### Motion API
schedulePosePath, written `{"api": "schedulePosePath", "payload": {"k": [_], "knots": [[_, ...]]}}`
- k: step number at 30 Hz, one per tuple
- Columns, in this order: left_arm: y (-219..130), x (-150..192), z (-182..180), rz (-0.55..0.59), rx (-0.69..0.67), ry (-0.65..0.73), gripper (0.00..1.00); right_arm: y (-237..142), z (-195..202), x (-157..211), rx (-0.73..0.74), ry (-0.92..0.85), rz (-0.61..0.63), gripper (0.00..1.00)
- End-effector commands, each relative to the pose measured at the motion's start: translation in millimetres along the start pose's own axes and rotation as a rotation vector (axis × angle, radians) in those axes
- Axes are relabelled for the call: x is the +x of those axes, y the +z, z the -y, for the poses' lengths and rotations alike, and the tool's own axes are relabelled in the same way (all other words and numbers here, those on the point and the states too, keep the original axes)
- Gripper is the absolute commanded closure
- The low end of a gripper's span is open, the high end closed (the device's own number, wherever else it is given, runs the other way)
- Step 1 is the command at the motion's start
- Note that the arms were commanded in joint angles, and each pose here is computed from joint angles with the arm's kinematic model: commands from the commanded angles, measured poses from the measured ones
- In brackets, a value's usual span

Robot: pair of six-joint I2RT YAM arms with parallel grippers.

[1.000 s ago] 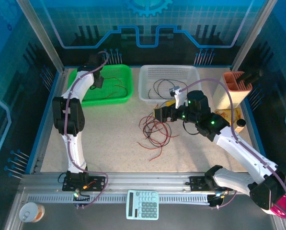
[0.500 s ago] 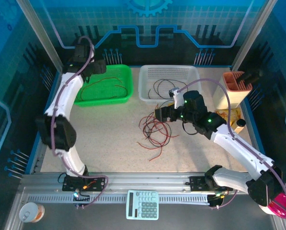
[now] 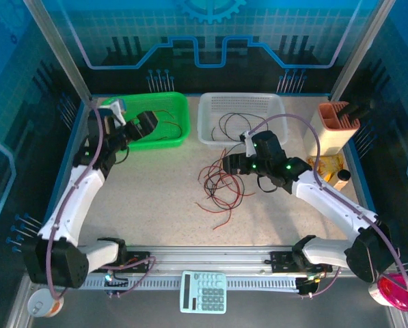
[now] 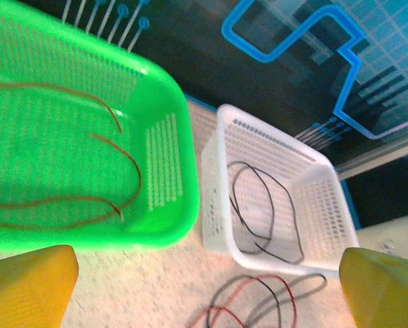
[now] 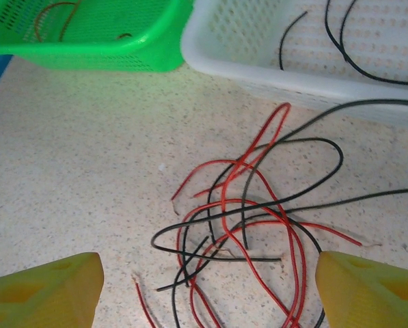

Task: Untangle the cables

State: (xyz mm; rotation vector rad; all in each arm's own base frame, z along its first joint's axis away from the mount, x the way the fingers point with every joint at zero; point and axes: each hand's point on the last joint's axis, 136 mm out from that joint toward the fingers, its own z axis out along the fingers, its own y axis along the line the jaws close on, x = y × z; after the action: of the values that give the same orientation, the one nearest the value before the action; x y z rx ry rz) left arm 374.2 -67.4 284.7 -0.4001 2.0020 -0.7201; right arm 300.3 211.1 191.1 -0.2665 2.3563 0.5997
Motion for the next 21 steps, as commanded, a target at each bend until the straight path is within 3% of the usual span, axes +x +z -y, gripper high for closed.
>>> {"api": "schedulePosePath", "payload": {"k": [1,6,13,21], "knots": [[-16.2,12.2,22.1,0.01,0.125,-0.068,0.01,9.4,16.3,13.2,0.063,0.053,-0.037,0.19],[-18.5,49.7,17.0,-0.05,0.134,-0.078,0.01,21.7,18.9,16.5,0.077,0.068,-0.062,0.22],[-14.9,76.7,4.7,-0.09,0.129,-0.11,0.01,24.8,31.0,25.5,0.141,0.081,-0.085,0.27],[-11.1,85.1,8.2,-0.109,0.144,-0.111,0.01,2.2,75.4,84.5,0.29,0.181,-0.133,0.32]]}}
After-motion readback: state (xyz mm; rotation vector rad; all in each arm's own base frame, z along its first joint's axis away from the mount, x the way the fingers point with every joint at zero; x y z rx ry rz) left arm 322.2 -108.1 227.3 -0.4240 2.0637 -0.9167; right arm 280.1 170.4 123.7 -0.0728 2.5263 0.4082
